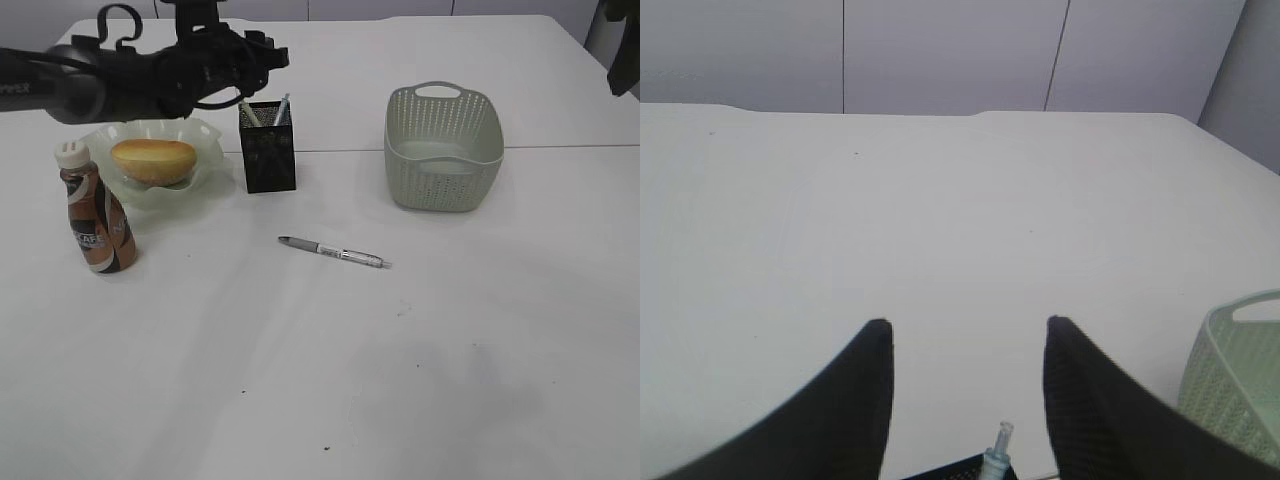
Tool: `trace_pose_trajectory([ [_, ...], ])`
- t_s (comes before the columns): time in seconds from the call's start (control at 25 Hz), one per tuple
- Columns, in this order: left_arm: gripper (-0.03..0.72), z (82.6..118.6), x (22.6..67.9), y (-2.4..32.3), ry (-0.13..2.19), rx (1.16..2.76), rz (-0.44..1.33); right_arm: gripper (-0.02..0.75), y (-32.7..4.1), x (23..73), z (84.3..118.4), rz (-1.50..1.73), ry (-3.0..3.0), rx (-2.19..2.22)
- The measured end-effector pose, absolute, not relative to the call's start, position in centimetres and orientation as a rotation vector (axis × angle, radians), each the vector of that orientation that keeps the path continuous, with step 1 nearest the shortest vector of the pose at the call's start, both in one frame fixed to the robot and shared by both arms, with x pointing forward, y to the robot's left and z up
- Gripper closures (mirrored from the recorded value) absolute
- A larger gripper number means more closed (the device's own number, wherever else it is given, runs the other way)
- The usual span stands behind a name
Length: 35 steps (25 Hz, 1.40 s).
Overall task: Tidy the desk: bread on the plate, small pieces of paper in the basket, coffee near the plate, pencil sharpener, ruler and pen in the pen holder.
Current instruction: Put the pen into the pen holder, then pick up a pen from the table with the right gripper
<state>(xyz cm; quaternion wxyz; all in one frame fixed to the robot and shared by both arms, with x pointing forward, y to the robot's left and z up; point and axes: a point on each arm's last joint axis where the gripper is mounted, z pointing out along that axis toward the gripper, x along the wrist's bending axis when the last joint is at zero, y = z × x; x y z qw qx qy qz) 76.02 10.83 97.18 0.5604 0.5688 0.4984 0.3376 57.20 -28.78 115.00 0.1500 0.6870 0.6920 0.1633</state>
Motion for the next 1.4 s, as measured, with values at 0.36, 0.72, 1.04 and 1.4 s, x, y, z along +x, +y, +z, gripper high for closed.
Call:
trace_pose_trajectory([
  [0.36,0.323,103.6,74.1,12.6,1.254,1.457,0.711,0.372,-27.3,57.1,115.2,0.603,2.254,1.733],
  [0.72,0.321,110.6,69.3,15.0,1.347,1.694,0.610,0.372,-23.4,58.2,115.5,0.675,2.340,1.633],
  [1.04,0.321,114.1,64.1,17.8,1.488,1.987,0.544,0.372,-17.6,60.6,116.1,0.775,2.403,1.520],
  [1.4,0.321,114.7,61.1,18.8,1.617,2.173,0.393,0.372,-14.8,62.7,112.4,0.701,2.552,1.404],
])
